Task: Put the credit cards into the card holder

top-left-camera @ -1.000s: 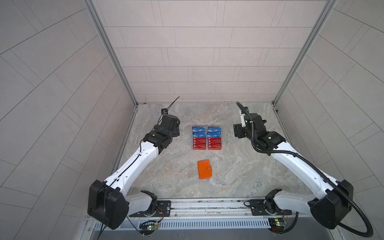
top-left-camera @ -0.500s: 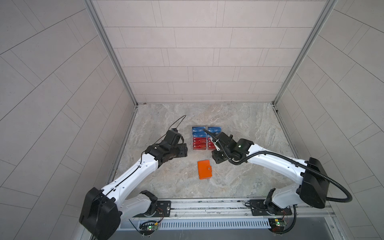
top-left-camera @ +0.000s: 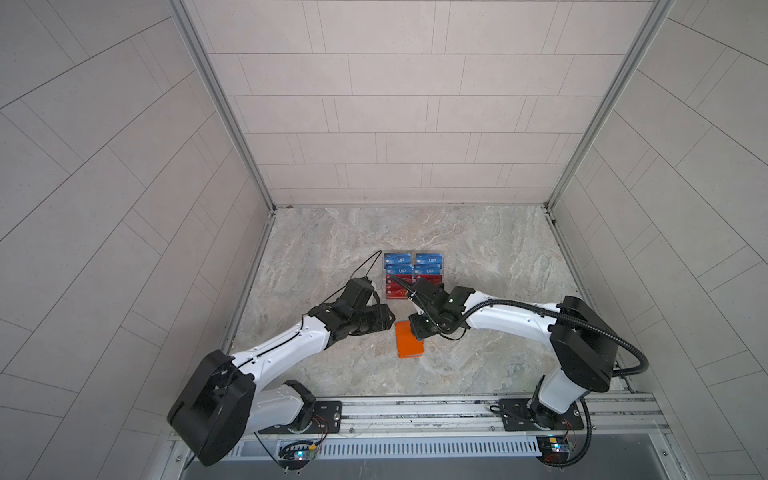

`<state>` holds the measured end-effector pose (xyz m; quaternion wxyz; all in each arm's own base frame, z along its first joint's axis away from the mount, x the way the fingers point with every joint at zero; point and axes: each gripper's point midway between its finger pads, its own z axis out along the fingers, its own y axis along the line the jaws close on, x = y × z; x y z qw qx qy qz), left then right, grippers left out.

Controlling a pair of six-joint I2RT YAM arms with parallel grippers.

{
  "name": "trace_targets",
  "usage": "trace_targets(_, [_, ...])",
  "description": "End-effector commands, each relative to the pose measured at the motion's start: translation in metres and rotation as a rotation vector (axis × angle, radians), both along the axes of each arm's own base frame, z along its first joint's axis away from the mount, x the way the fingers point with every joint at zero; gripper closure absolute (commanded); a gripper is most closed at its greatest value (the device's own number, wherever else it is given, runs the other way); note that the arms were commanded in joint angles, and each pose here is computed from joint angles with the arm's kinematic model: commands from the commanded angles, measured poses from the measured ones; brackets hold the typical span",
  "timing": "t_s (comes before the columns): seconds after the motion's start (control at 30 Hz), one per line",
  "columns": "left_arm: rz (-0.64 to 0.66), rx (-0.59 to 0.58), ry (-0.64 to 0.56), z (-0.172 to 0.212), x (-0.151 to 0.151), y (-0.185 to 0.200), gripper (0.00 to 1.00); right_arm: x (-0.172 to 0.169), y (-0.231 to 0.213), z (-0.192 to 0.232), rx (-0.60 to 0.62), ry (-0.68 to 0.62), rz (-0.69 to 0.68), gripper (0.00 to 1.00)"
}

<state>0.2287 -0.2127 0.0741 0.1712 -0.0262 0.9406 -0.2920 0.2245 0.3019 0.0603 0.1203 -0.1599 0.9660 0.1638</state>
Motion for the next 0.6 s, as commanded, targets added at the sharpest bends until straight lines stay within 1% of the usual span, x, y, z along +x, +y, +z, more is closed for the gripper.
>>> trace_targets(0.0, [-0.003, -0.051, -0.003, 0.0, 0.002, -0.009, 0.39, -0.001, 0.002, -0.01, 0.006, 0.011, -0.022, 0.68])
trace_targets(0.13, [0.002, -0.048, 0.02, -0.006, -0.001, -0.008, 0.38, -0.001, 0.002, -0.018, -0.003, 0.016, -0.015, 0.7])
trace_targets(0.57, [0.034, -0.068, 0.064, -0.019, -0.006, -0.007, 0.38, -0.004, -0.001, -0.039, -0.033, 0.031, 0.003, 0.7])
